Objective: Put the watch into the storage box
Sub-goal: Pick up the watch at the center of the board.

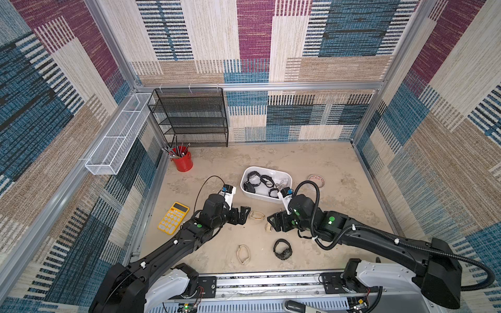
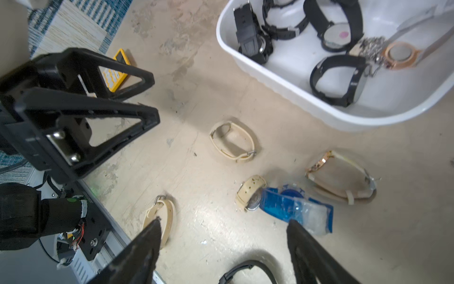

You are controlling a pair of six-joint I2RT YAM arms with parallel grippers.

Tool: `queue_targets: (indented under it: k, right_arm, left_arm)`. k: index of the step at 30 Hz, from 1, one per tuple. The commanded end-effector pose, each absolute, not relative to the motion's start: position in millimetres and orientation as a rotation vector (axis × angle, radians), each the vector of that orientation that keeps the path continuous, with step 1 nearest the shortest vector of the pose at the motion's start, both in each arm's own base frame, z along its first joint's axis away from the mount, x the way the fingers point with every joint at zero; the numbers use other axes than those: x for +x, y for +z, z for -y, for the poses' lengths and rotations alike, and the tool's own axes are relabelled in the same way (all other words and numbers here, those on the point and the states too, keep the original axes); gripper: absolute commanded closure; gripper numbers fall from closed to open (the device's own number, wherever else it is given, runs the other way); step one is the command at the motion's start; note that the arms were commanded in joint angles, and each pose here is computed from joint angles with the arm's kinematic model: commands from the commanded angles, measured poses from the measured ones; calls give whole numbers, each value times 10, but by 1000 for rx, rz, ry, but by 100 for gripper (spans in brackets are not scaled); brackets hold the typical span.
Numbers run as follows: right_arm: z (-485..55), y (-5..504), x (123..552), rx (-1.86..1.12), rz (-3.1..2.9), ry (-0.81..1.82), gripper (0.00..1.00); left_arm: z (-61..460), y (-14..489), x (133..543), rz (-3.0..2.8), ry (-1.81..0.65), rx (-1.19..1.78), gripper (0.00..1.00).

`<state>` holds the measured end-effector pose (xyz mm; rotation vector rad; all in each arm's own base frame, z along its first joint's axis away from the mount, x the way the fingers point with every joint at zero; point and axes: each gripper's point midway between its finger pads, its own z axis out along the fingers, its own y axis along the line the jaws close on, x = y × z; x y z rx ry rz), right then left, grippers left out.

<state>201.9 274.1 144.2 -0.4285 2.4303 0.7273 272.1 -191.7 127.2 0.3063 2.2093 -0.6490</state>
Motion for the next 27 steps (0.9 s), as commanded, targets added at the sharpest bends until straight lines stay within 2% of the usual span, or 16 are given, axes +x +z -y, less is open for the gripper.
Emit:
queue_targets:
  k: [1, 15, 19, 27]
  right_arm:
    - [-2701, 1279, 1825, -367, -2562, 697, 22]
    - [-2818, 745, 1193, -406, -2796, 422, 39]
    - [-2841, 661, 1144, -437, -2811, 384, 47]
    - [-2838, 582, 1197, -442, -2796, 321, 55]
  left_arm:
    - [1930, 1326, 2724, -2171, -674, 295, 2]
    - [1884, 1337, 2693, -2150, -657, 301, 3]
    - [1879, 1337, 2685, -2150, -656, 302, 3]
    - [1851, 1355, 2680, -2144, -642, 299, 3]
